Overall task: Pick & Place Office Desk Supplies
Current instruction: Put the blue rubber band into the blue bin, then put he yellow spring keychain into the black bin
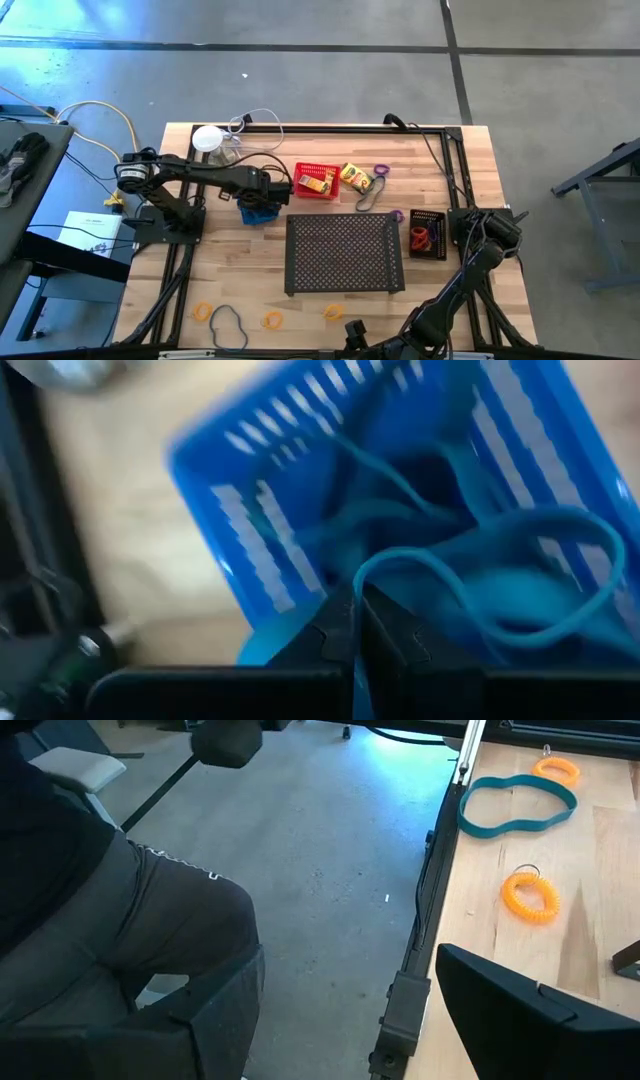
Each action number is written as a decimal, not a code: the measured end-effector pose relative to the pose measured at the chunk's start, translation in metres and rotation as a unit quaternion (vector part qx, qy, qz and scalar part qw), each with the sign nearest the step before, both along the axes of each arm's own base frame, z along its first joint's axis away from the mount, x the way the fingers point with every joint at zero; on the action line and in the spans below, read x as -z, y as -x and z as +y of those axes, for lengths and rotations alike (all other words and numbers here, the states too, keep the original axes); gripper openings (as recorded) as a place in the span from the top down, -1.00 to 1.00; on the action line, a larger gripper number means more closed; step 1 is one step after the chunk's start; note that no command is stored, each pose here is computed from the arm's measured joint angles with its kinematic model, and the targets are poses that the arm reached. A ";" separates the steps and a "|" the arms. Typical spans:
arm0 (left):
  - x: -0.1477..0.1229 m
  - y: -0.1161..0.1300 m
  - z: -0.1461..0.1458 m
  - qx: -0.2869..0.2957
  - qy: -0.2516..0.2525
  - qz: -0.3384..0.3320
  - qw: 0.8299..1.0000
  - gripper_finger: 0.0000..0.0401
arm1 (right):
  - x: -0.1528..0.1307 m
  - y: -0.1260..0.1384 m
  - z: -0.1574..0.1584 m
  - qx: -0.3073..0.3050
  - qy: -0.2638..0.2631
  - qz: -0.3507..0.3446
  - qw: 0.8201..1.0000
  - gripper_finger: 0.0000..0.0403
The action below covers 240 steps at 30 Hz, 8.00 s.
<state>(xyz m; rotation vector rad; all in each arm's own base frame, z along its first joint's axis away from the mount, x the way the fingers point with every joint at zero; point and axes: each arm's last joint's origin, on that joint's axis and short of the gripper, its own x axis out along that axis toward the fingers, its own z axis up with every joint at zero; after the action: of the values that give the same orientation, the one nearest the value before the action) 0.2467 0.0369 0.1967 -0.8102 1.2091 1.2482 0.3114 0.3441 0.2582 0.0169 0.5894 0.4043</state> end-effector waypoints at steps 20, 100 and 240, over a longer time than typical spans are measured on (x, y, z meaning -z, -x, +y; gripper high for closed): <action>-0.002 -0.004 0.004 0.057 0.005 -0.015 0.998 0.69 | -0.002 0.000 0.002 -0.002 -0.010 -0.009 1.000 -0.41; 0.055 0.003 -0.305 0.624 0.011 -0.174 0.762 0.68 | -0.007 0.007 0.012 0.012 -0.084 0.002 0.996 -0.41; -0.030 -0.036 -0.372 0.616 -0.172 -0.471 0.608 0.20 | 0.047 0.144 -0.123 0.645 0.112 0.228 0.721 0.91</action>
<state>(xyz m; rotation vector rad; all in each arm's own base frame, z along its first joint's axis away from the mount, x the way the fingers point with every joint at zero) 0.2822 -0.3349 0.2268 -0.0898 0.3305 -0.2093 0.1671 0.2210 0.2110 0.2900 0.9622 -1.0883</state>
